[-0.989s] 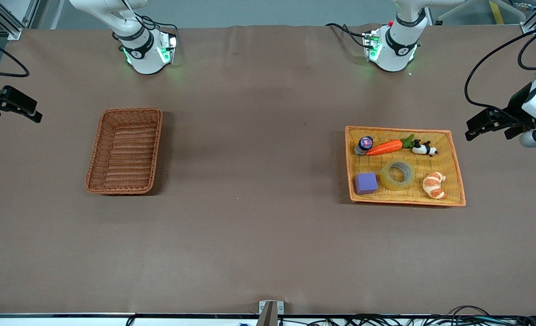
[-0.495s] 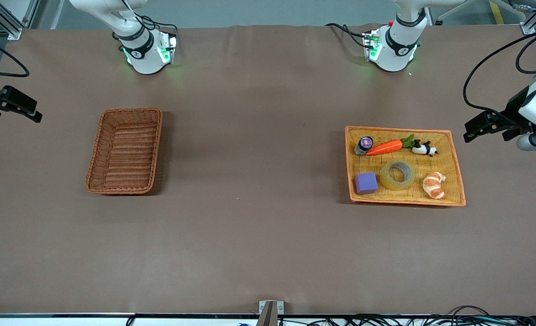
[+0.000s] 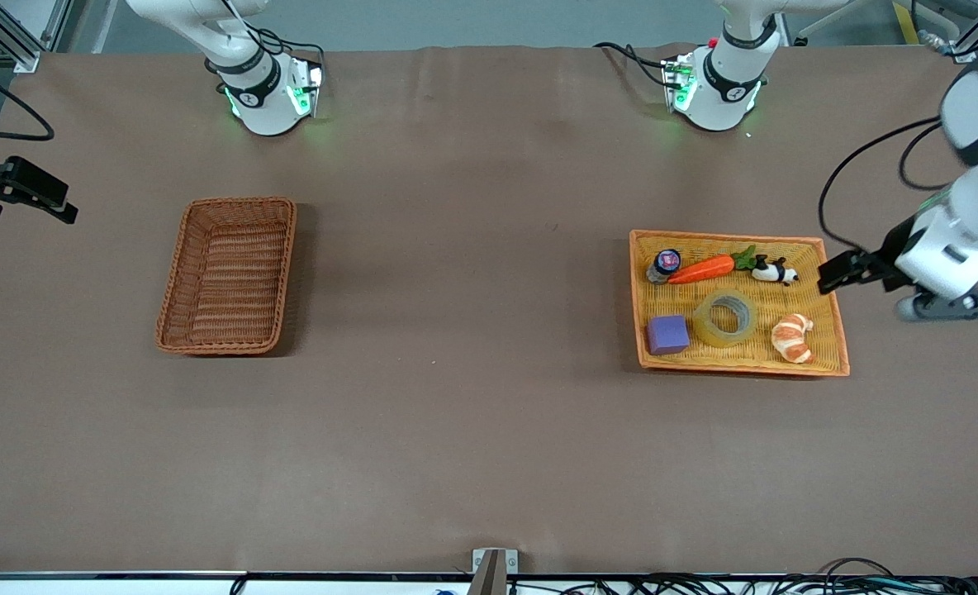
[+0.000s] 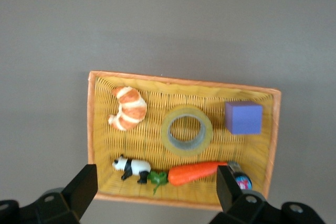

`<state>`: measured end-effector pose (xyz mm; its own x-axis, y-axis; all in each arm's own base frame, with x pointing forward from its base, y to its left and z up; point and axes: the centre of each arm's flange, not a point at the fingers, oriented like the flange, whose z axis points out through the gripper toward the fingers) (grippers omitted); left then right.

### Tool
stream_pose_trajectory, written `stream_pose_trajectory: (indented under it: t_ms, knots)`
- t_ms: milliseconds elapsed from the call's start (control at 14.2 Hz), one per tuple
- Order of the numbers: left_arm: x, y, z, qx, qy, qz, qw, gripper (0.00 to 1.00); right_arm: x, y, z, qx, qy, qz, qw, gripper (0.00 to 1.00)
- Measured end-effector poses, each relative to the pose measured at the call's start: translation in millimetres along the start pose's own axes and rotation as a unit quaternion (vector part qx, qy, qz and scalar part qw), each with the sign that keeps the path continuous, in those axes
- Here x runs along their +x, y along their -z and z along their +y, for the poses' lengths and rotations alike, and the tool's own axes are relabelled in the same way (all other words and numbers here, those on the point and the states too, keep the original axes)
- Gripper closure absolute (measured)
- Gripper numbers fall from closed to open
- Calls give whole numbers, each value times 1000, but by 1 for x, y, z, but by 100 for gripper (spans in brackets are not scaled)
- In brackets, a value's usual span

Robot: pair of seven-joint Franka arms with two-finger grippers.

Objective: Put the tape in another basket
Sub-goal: 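Move the left gripper over the tape roll in the yellow tray, then lower the left gripper and grasp the tape roll's rim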

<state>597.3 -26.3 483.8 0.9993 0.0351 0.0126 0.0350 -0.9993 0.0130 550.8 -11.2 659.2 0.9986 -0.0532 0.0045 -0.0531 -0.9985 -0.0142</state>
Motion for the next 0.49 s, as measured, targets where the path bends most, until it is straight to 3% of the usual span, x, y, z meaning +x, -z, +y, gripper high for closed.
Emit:
stream_pose_trajectory:
  t_ms: [283, 495]
  knots:
    - [-6, -90, -2, 1, 1, 2, 1000, 0, 0, 0, -1, 0, 1, 0, 1000, 0]
    - [-12, -154, 2, 4, -4, -26, 1000, 0, 0, -1, -1, 0, 1, 0, 1000, 0]
